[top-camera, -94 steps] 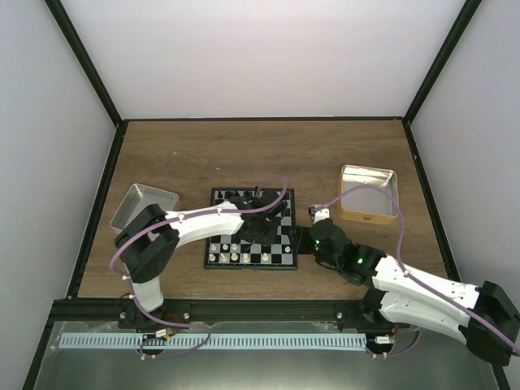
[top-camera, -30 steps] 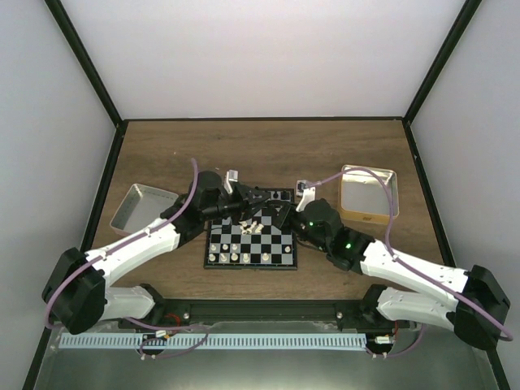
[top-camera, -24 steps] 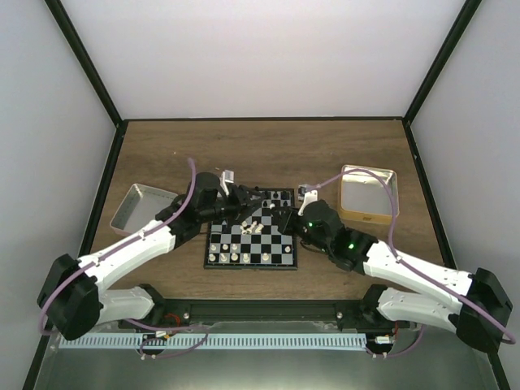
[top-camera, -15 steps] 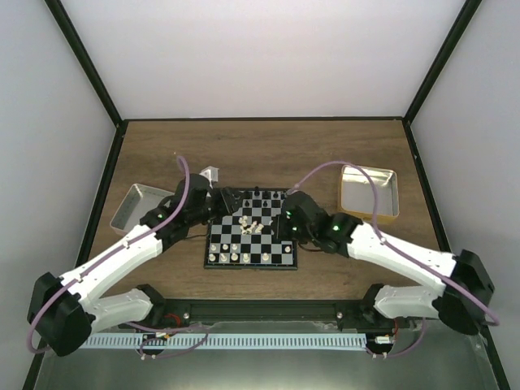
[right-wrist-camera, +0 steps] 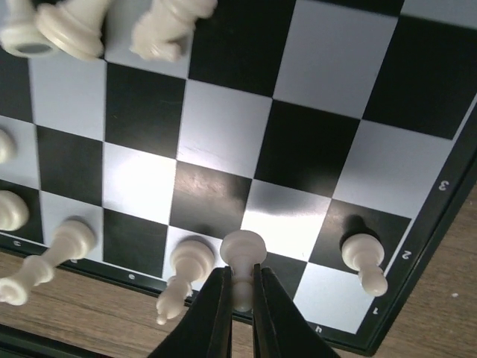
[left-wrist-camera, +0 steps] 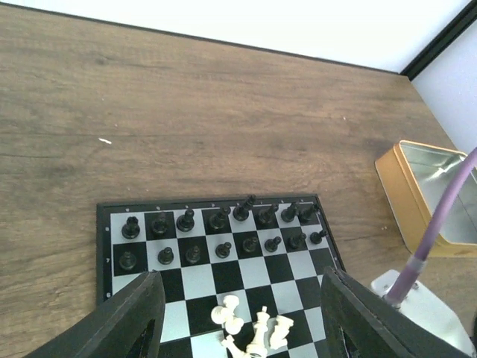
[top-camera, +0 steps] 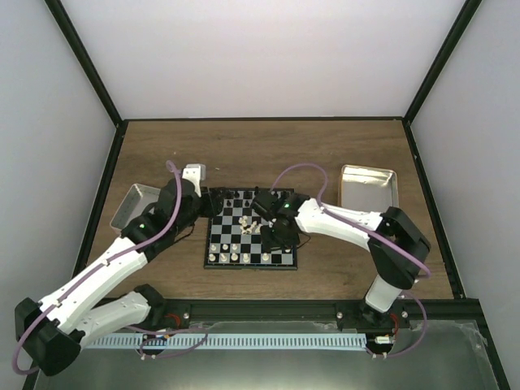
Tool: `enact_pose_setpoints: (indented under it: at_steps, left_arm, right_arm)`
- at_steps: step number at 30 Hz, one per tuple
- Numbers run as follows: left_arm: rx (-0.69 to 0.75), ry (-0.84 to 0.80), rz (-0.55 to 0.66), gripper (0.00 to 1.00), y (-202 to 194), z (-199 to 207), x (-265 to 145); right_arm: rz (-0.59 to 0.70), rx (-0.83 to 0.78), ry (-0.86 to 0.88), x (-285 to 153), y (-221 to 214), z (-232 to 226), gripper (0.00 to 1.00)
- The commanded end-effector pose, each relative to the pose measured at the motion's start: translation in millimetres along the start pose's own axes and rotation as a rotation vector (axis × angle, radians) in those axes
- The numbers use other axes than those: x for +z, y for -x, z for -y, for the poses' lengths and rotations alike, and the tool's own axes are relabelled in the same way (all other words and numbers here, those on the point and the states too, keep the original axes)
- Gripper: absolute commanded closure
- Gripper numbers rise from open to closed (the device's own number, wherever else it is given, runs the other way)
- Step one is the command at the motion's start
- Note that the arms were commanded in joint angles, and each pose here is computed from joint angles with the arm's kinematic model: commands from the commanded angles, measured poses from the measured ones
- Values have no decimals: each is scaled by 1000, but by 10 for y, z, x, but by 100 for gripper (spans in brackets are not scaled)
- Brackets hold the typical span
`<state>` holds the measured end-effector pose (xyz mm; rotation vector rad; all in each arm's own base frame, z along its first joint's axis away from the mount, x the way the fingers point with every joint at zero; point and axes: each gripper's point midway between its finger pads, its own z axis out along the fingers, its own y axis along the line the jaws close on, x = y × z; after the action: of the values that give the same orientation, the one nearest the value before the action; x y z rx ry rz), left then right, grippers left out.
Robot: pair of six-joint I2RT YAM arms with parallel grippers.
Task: Set up the chess pieces on the board
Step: Place the chess piece on the chessboard.
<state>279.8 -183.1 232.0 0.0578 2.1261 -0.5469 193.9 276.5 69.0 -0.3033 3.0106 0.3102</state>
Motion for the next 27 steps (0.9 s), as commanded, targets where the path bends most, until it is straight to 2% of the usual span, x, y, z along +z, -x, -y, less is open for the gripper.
enact_pose_setpoints:
  at_steps: [1, 11, 19, 23, 27]
  left_arm:
    - [30, 38, 50, 40, 65, -103, -103]
    - [22, 16, 70, 38, 91, -79, -156]
    - [26, 37, 59, 37, 84, -101, -116]
    - [27, 39, 49, 37, 60, -105, -90]
    - [27, 54, 37, 37, 35, -128, -61]
  right_arm:
    - [-80, -18, -49, -37, -110, 31, 99]
    - [-110, -36, -101, 123, -72, 57, 99]
    - [-69, -29, -140, 142, 22, 104, 84]
    - [-58, -26, -135, 161, 31, 106, 82]
    - [-44, -26, -118, 189, 56, 78, 84]
